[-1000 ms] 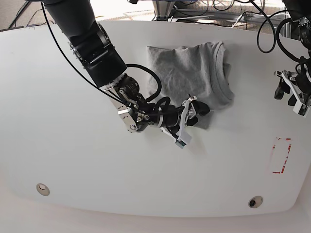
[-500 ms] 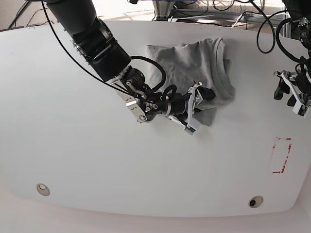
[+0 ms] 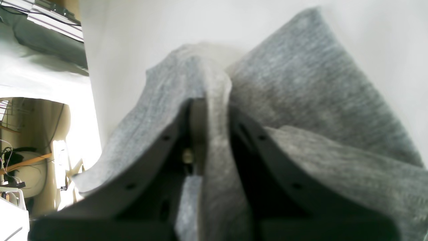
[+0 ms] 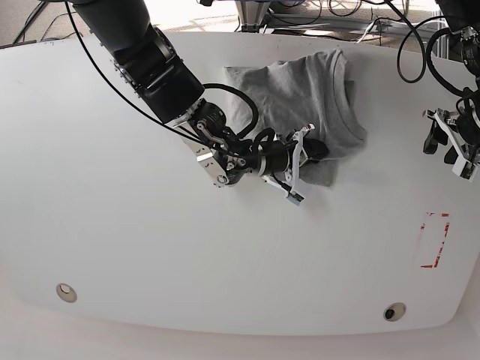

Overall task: Layout the t-shirt on the table in an organized manner, then fold the t-shirt properly
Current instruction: 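Grasp the shirt bundle edge with the right gripper and smooth it flat, then tuck the loose shirt edge under the bundle with the right gripper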

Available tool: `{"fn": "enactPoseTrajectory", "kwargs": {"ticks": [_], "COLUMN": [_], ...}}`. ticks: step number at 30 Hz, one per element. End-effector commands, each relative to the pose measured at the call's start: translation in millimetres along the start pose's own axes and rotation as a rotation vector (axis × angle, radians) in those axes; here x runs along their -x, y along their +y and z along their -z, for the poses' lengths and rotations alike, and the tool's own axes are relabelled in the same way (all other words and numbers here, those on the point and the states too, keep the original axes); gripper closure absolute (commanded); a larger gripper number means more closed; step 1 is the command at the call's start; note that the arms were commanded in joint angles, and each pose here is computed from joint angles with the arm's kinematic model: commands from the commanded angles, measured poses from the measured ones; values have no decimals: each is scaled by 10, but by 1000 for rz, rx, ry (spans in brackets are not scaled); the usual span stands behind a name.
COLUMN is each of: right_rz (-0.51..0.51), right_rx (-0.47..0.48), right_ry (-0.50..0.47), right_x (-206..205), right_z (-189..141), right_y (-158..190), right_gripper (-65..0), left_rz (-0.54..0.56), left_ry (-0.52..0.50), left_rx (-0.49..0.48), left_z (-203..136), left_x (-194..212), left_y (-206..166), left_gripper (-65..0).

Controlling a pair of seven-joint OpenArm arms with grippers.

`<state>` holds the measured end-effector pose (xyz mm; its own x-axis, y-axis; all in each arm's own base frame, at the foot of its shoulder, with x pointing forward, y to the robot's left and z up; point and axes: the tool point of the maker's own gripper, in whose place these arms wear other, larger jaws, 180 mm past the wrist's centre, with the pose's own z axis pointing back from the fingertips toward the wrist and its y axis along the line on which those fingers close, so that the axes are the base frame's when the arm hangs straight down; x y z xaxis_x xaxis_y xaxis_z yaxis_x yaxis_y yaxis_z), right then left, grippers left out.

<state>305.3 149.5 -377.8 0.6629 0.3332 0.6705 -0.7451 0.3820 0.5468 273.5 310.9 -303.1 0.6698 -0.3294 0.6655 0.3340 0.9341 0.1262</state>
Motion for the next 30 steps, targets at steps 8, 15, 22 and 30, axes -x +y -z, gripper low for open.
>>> {"fn": "enactPoseTrajectory", "kwargs": {"ticks": [8,15,22,30], "right_rz": [-84,-102,-73,-52], "right_rx": [-41,-33,7,69], "right_ry": [-107,-135,-209,-260], "right_x": [-467,-632,-869,-969], "right_z": [-103,-225,-460,-714], "right_y": [220,260,126,-124], "right_gripper": [0,0,0,0], "left_rz": [5,19,24,24], "left_ry": [-48,-38,-33,-33], "left_rx": [-3,23,34,34], "left_z": [-27,23,43,43], "left_x": [-119,-115,-107,-107], "left_y": [9,-76,-113,-113], "left_gripper": [-300,-300,-300,-300]}}
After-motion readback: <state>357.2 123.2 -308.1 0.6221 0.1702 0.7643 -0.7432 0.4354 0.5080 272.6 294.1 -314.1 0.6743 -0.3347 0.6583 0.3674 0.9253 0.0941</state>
